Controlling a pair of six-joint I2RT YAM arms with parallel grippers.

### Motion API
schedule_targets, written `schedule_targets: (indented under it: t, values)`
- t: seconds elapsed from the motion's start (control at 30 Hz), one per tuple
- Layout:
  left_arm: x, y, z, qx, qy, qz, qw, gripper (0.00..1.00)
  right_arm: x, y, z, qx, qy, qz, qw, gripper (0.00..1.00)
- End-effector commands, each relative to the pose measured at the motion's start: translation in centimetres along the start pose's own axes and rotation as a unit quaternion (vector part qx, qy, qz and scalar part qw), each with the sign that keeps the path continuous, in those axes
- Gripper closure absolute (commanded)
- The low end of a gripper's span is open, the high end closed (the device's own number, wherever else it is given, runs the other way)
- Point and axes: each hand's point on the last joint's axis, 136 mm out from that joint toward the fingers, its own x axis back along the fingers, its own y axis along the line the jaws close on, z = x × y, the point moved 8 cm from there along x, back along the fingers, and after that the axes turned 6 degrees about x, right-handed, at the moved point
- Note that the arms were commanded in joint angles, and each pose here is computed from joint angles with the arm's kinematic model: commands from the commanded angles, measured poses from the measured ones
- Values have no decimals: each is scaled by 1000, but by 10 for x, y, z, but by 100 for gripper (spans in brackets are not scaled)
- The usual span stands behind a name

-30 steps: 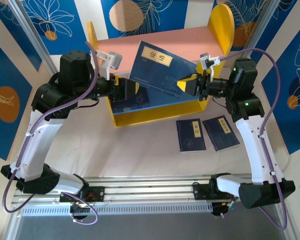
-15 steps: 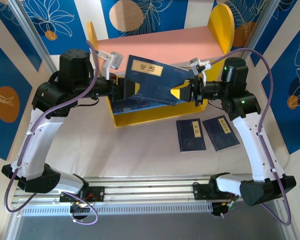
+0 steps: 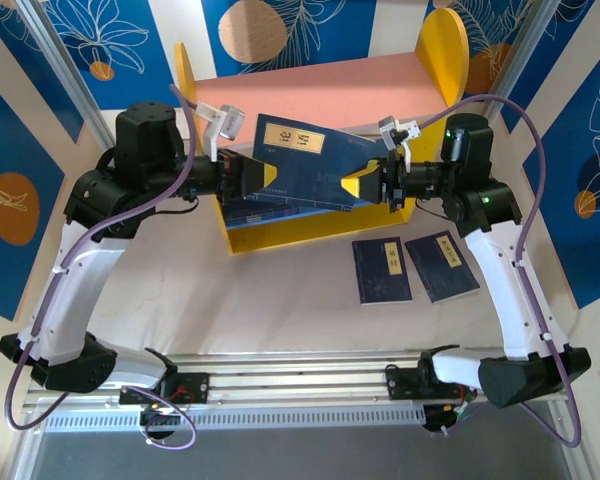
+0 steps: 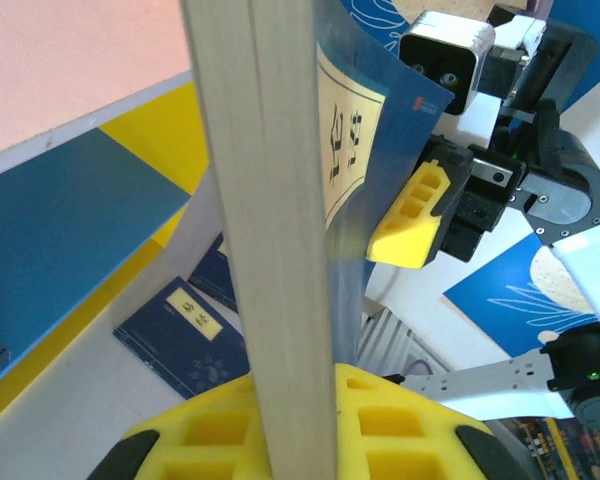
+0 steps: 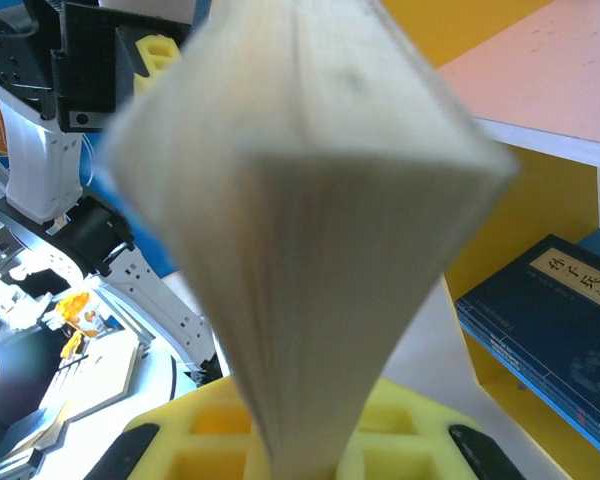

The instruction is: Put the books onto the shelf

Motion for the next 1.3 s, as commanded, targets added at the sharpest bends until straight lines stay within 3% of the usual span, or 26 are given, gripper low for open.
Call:
schedule_targets:
  t: [0.0, 0.1, 0.5, 0.83, 0.97, 1.27]
  values:
    - [6, -7, -6, -15, -22, 28, 999, 100, 2, 12, -11, 23, -7, -5, 1000, 96]
    - [7, -8, -6, -16, -24, 30, 999, 100, 2, 11, -12, 20, -8, 2, 1000, 89]
    - [21, -17, -8, -34, -69, 35, 996, 100, 5, 5, -20, -2, -25, 40, 999, 76]
    - [30, -22, -13, -48, -118, 38, 991, 100, 14, -4, -25, -36, -58, 85, 994, 44]
    - [33, -23, -14, -54, -140, 40, 988, 100, 13, -7, -24, -51, -63, 82, 993, 37]
    - [36, -19, -15, -55, -190, 42, 979, 100, 0, -3, -24, -58, -60, 51, 995, 38]
